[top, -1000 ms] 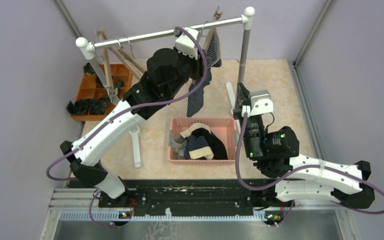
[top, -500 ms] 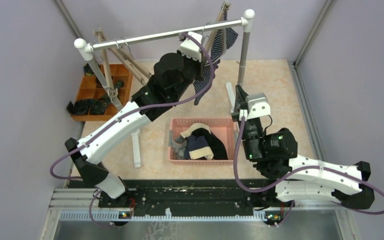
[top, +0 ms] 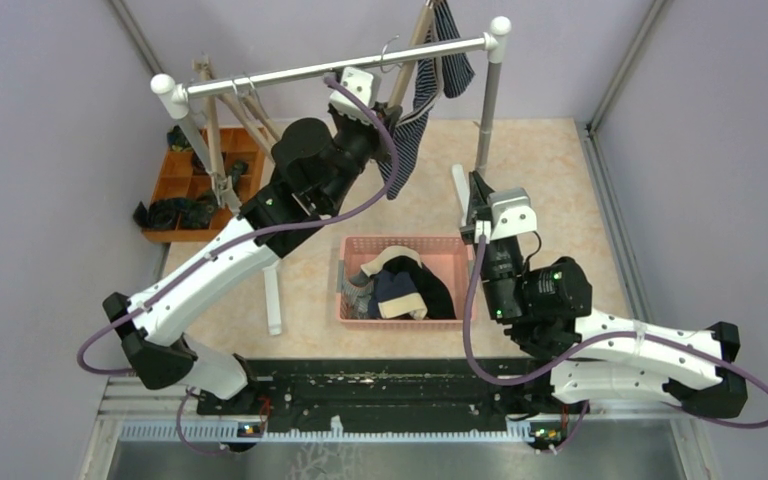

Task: Remove the underwear clipped to the hanger
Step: Pick up the hanger from the clothesline.

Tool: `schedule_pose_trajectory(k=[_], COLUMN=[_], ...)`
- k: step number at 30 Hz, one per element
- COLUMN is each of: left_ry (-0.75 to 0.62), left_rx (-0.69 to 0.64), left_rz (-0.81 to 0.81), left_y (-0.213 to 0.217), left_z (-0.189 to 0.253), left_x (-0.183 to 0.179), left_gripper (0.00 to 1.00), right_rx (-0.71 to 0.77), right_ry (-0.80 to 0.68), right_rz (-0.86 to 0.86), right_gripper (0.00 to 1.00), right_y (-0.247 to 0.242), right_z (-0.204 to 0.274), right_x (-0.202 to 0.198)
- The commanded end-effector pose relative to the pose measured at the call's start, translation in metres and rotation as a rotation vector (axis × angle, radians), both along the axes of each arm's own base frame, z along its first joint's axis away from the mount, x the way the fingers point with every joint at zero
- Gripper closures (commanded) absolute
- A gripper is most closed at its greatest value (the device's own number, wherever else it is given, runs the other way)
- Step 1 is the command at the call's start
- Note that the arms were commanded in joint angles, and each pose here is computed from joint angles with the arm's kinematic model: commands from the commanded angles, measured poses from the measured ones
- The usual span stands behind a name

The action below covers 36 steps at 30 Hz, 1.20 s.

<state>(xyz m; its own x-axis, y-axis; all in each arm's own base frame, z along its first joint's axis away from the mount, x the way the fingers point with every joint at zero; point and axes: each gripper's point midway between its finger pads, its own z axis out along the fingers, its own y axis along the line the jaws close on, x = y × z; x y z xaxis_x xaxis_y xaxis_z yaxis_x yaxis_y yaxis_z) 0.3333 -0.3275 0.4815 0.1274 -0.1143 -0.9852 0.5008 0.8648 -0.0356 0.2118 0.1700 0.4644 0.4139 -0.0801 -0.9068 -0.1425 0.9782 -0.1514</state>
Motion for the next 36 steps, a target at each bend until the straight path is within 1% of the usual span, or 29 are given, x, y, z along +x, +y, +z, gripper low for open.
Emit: schedule_pose_trajectory(k=[1, 6, 16, 24, 29, 33, 36], left_ry=[-0.059, 0.014, 0.1, 0.205, 0.255, 0.294, 0.306], left_rx=[-0.082, -0.03, 0.005, 0.124, 0.201, 0.246, 0.272], left_rz=[-0.026, -0.06, -0.12, -0.194, -0.179, -0.202, -0.235], left_y=[0.017, 0.015, 0.027, 0.029, 0.039, 0.041, 0.048], left_z=[0.049, 0.03, 0.007, -0.03, -0.043, -0.053, -0.059], left_x=[-0.019, -0.026, -0.049, -0.068, -0.072, -0.079, -0.091], left_gripper=[1.0, 1.0, 1.0, 1.0, 1.0, 1.0, 1.0], right_rx=[0.05, 0.055, 0.061, 0.061, 0.063, 0.061, 0.057], right_ry=[-0.026, -0.026, -0.032, -0.032, -0.034, -0.033, -0.036], right_rz=[0.015, 0.02, 0.033, 0.034, 0.047, 0.044, 0.032], right_gripper=[1.0, 1.0, 1.0, 1.0, 1.0, 1.0, 1.0], right_y=[-0.002, -0.002, 0.004, 0.006, 0.009, 0.009, 0.005], right_z=[0.011, 0.012, 0.013, 0.014, 0.016, 0.018, 0.02], right_x=[-0.003, -0.003, -0.003, -0.003, -0.003, -0.003, -0.002])
